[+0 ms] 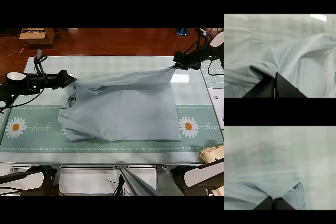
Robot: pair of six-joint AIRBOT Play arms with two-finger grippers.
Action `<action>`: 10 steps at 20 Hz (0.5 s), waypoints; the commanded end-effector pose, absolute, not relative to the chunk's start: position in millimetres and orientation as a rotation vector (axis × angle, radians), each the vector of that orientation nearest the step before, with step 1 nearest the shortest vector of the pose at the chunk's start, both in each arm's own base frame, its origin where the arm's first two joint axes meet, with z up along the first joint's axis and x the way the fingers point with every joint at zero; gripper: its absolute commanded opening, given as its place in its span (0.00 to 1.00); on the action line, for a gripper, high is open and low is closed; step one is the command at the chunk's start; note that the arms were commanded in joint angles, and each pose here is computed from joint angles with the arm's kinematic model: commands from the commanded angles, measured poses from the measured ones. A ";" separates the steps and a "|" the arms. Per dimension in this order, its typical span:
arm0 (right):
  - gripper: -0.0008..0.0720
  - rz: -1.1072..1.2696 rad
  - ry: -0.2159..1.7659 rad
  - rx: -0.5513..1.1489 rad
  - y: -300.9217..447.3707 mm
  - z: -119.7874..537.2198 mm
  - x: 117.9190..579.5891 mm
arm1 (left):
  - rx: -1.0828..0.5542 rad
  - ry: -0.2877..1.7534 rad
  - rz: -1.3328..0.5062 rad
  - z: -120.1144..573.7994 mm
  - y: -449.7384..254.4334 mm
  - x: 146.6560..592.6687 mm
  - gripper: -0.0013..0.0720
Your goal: Fold the shirts.
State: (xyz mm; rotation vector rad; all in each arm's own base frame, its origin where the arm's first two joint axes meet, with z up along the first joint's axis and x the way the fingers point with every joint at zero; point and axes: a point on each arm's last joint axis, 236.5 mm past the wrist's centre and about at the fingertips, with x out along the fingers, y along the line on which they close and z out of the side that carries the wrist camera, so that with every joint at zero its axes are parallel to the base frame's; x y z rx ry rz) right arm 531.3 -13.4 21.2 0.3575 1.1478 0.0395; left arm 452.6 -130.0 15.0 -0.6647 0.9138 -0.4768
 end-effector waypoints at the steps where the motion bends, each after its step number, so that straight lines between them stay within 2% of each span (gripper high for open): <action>1: 0.23 0.054 1.182 0.356 -12.1 17.9 524.0 | -0.680 0.967 -0.526 9.2 -136.9 444.3 0.24; 2: 0.43 0.078 1.161 0.328 -13.3 31.8 521.2 | -0.681 0.972 -0.561 20.1 -132.8 441.5 0.38; 3: 0.52 0.111 1.148 0.279 -14.3 47.7 513.9 | -0.674 0.979 -0.607 36.1 -124.2 437.3 0.38; 5: 0.52 0.137 1.171 0.114 -32.9 76.8 483.3 | -0.615 1.061 -0.634 54.7 -91.7 418.0 0.38; 6: 0.51 0.058 1.225 -0.011 -64.3 85.3 460.0 | -0.603 1.156 -0.547 51.7 -64.0 404.1 0.38; 7: 0.51 -0.058 1.240 -0.031 -95.4 96.5 444.6 | -0.592 1.232 -0.442 45.8 -36.8 390.3 0.38; 8: 0.50 -0.147 1.228 0.016 -117.9 109.3 432.2 | -0.583 1.281 -0.346 41.0 -13.5 376.2 0.38; 10: 0.50 -0.188 1.266 0.100 -138.8 122.2 398.7 | -0.581 1.314 -0.280 39.6 3.7 355.6 0.38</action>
